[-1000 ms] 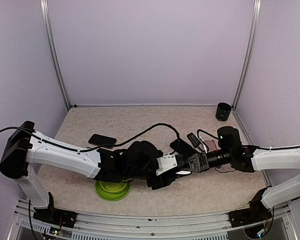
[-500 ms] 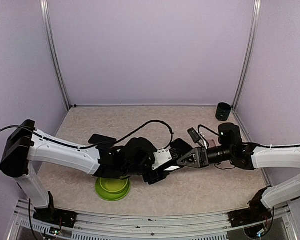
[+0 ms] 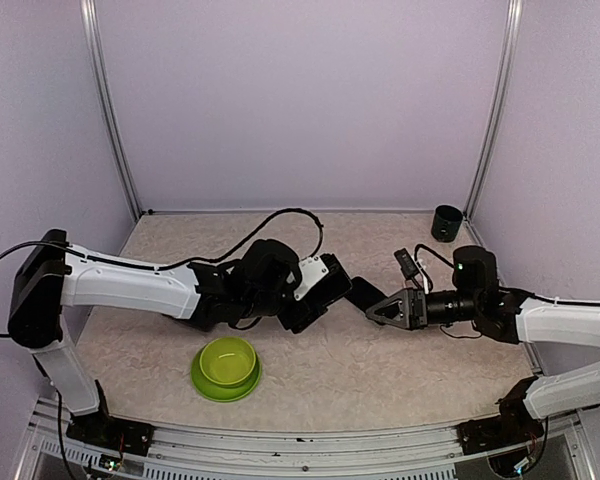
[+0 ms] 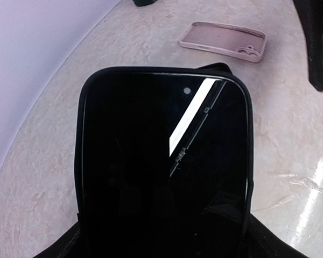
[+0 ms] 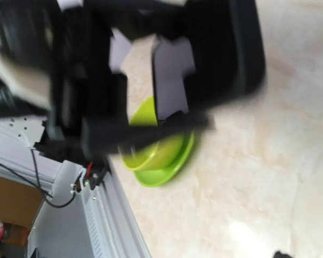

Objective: Put the phone into the phone case
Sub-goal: Pass from the right arm to the left, then place the phone with the phone case at the corner of the board.

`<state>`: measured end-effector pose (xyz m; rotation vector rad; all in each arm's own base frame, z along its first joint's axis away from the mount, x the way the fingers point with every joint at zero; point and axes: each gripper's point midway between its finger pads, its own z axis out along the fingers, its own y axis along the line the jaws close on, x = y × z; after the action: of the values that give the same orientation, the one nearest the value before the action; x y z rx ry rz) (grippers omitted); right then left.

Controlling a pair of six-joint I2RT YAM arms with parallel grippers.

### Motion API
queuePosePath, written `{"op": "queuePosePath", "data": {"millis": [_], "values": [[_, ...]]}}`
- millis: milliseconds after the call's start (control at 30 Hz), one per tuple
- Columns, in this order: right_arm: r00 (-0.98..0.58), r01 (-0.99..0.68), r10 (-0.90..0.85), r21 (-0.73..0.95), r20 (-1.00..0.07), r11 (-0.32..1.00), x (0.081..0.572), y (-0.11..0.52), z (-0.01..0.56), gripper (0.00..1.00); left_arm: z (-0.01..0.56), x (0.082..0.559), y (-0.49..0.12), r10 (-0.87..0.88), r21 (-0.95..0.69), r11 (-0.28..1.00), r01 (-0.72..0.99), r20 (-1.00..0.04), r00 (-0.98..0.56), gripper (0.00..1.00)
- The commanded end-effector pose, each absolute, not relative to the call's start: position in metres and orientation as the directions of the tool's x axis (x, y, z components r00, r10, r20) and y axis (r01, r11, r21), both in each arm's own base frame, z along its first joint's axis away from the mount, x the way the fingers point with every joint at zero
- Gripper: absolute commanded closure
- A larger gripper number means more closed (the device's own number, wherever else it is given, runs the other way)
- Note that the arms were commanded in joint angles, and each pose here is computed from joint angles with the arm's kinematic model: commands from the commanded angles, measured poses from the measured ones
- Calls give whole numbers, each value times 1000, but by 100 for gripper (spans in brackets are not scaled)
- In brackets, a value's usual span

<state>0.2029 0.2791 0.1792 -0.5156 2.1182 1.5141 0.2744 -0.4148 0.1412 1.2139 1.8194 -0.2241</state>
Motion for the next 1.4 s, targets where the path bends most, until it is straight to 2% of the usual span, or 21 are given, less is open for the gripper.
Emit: {"op": "queuePosePath", "data": {"millis": [0, 200, 633, 1067, 1367], "values": [[-807, -551, -3, 752, -590, 363, 206, 270, 170, 12, 171, 321, -404, 549, 274, 630, 727, -819, -167, 47], [-806, -548, 1, 747, -592, 375, 204, 267, 165, 12, 172, 390, -351, 472, 212, 780, 589, -817, -331, 47], [-800, -559, 2, 747, -600, 360, 195, 262, 160, 12, 184, 502, -230, 309, 162, 935, 317, -811, -497, 46], [-791, -574, -2, 739, -612, 352, 189, 259, 164, 12, 168, 561, -131, 160, 104, 987, 126, -777, -608, 46], [-788, -584, -12, 742, -615, 328, 183, 259, 164, 12, 147, 585, -73, 92, 108, 994, 15, -748, -657, 46]]}}
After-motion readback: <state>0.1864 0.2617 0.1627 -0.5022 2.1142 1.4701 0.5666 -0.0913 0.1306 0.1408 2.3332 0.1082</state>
